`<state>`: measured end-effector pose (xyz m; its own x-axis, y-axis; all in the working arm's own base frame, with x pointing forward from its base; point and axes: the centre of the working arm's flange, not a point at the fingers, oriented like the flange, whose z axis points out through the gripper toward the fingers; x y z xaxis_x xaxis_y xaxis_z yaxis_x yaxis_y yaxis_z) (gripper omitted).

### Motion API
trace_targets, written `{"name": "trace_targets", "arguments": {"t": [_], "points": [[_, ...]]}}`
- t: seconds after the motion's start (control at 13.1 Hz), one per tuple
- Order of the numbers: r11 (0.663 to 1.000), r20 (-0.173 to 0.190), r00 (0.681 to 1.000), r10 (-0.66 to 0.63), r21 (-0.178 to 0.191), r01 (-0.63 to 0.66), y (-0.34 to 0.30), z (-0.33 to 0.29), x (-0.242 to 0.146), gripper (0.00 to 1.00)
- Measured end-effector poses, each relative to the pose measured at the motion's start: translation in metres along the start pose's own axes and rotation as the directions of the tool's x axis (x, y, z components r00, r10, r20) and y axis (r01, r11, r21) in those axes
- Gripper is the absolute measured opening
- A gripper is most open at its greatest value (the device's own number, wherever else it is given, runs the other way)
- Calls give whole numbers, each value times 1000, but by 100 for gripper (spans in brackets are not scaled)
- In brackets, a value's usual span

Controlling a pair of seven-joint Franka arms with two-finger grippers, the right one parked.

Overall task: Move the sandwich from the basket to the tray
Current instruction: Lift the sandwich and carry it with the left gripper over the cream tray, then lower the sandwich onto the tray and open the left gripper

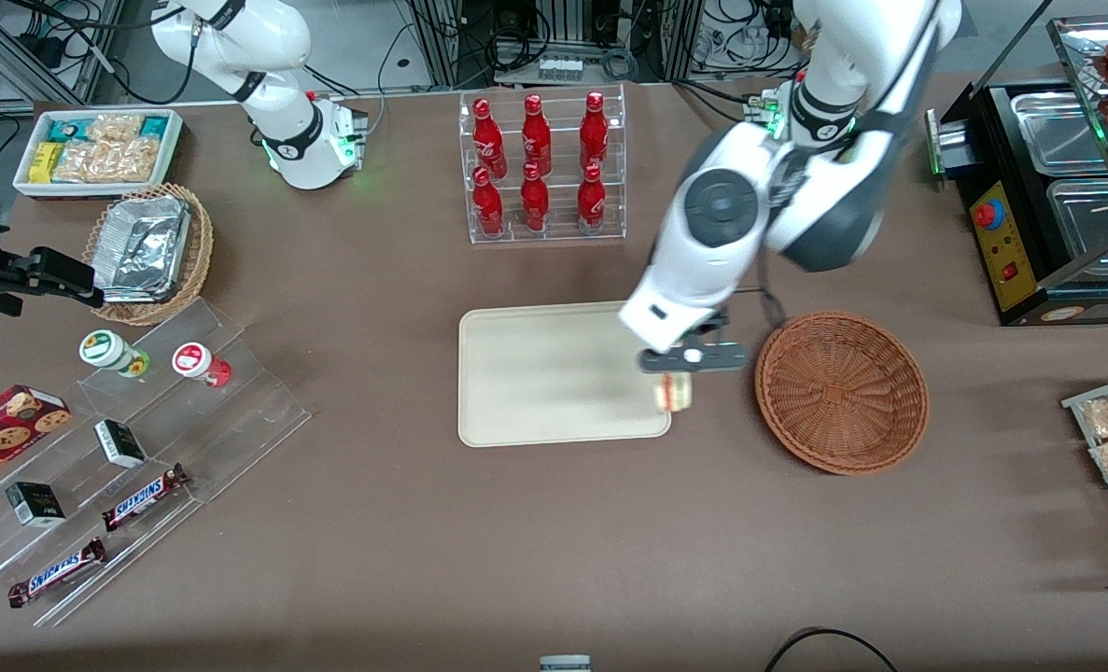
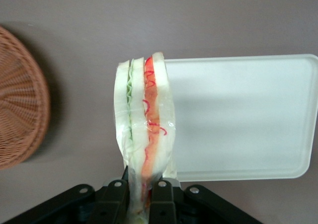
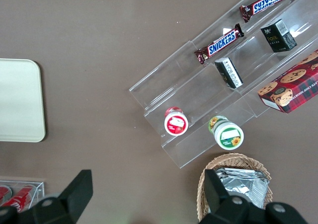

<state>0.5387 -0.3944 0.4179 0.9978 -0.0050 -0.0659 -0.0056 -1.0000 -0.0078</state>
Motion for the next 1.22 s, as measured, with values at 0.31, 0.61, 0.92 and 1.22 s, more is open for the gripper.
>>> {"name": "trace_targets", "arguments": {"t": [0.31, 0.61, 0.92, 1.22], "points": [[997, 11, 997, 72, -4, -72, 55, 52, -15, 15], [994, 27, 994, 107, 4, -107, 96, 115, -34, 15], [996, 32, 996, 84, 17, -85, 133, 166, -62, 15], [997, 39, 997, 70, 36, -71, 131, 180, -61, 15]]}}
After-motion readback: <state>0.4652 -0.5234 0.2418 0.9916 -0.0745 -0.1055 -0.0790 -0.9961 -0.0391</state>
